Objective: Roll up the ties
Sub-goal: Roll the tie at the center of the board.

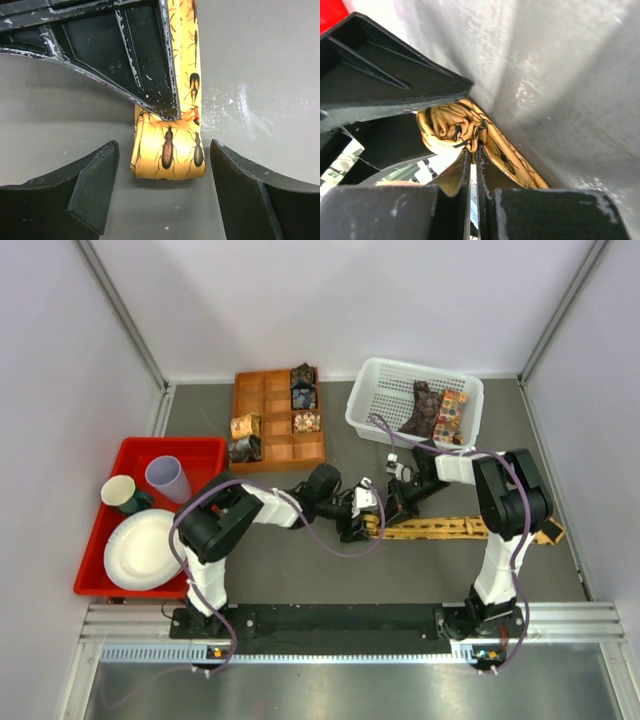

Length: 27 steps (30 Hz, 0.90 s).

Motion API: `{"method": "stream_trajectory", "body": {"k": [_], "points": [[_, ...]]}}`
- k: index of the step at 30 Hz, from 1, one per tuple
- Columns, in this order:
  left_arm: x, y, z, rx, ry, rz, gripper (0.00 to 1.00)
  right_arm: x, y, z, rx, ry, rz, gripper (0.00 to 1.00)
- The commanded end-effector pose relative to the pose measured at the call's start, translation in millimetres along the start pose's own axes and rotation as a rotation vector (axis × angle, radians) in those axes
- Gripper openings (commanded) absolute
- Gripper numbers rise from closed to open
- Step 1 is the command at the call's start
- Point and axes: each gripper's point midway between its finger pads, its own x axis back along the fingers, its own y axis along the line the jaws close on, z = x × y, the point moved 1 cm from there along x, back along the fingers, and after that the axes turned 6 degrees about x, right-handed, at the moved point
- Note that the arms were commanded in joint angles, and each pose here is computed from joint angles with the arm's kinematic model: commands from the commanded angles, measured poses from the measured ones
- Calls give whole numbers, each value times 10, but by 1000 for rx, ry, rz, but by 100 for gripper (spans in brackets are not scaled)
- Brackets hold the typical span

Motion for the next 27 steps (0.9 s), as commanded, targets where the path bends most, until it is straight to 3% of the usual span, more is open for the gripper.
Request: {"method": "stream_trajectory", "body": {"k": [1,7,12,16,17,19,20,23,24,27], "points": [[-76,-62,-10,45,-112,27,77,33,-425,23,41,-5,232,0],[-174,-48,-62,37,-197,36,71,66,-520,-11,21,8,295,0],[-245,-109,-49,-4,-205,64,53,54,-543,-40,12,12,301,0],[-262,-61,-71,-44,-113,33,35,42,-463,-77,18,14,256,0],[-243,-108,106,13,-22,41,32,54,-406,-114,24,9,231,0],[-239,-10,130,1,49,8,29,85,-326,-132,42,15,205,0],[-193,-85,332,57,143,26,25,132,-232,-154,48,13,180,3],[-124,-52,503,82,266,-1,22,293,-61,-174,58,-20,127,22],[-102,-59,532,82,289,-2,22,341,-23,-174,72,-30,115,32],[-50,-73,590,92,360,-14,19,501,113,-114,72,-51,63,44]]}}
